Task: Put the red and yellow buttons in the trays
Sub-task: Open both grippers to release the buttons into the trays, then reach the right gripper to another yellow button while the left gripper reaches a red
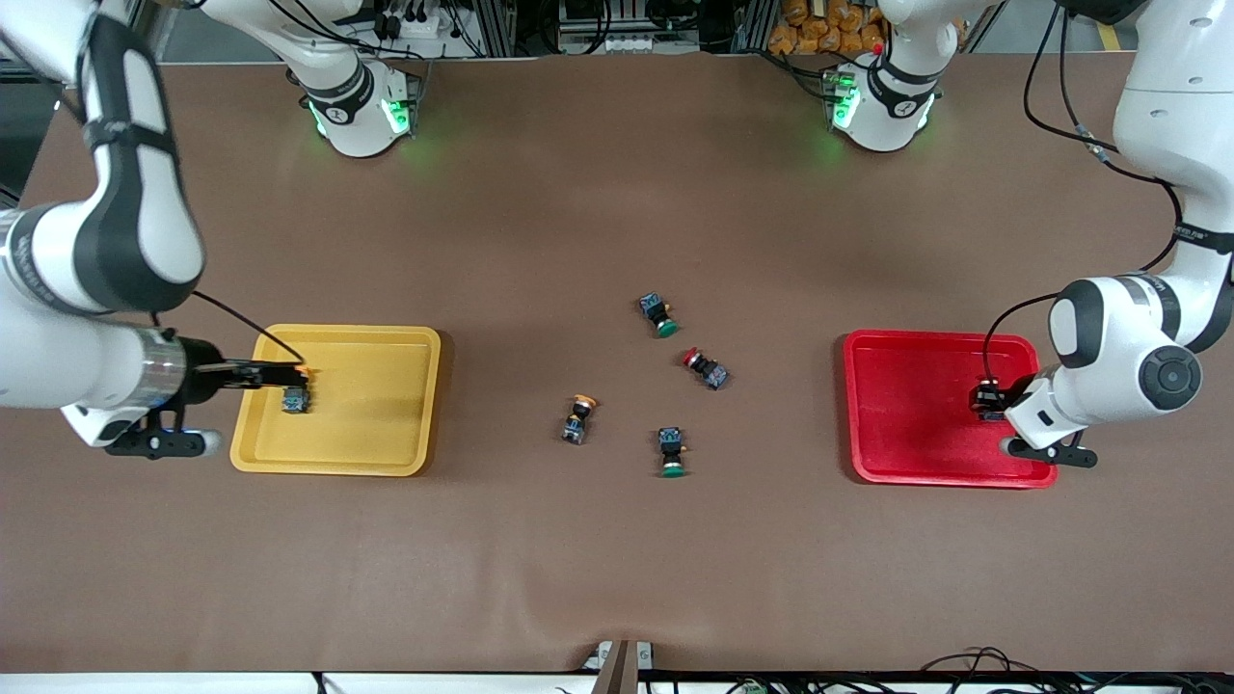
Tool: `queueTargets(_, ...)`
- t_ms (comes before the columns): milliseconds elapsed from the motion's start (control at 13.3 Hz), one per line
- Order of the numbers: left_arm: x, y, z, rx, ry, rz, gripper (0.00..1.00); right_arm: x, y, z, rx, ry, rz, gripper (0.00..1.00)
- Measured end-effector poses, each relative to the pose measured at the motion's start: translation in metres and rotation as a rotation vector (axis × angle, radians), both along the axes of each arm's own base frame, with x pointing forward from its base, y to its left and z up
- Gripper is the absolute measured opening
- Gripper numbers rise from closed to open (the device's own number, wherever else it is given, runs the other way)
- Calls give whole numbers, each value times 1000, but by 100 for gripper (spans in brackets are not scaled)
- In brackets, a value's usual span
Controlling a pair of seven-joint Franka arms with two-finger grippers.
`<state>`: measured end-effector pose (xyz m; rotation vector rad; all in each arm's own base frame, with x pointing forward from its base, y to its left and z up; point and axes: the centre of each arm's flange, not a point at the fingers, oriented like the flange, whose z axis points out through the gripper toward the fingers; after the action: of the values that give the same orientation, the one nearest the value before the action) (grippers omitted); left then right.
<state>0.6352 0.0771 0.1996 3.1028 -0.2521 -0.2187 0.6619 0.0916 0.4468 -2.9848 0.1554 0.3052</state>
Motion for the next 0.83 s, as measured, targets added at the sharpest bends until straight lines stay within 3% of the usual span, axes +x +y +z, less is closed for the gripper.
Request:
queueTargets(150,-1,-1,-9,-5,3,0,44,4,77,-8,-18,-24,-77,100)
queueTargets(300,0,-1,-12,-7,3,0,48,13,157,-35,-11,-91,-176,100)
queueTargets(451,1,0,-10,-6,-4,0,70,13,228,-77,11,-156,-275,100)
queueTargets(601,5,0,-1,-3,-19,1,93,6,274,-123,22,-189,-318,100)
queueTargets(676,7,-2,8,-1,-22,0,99,4,287,-146,20,-205,-319,100)
queueTargets(826,8,-24,36,-1,1,28,100,2,301,-191,2,-246,-315,100)
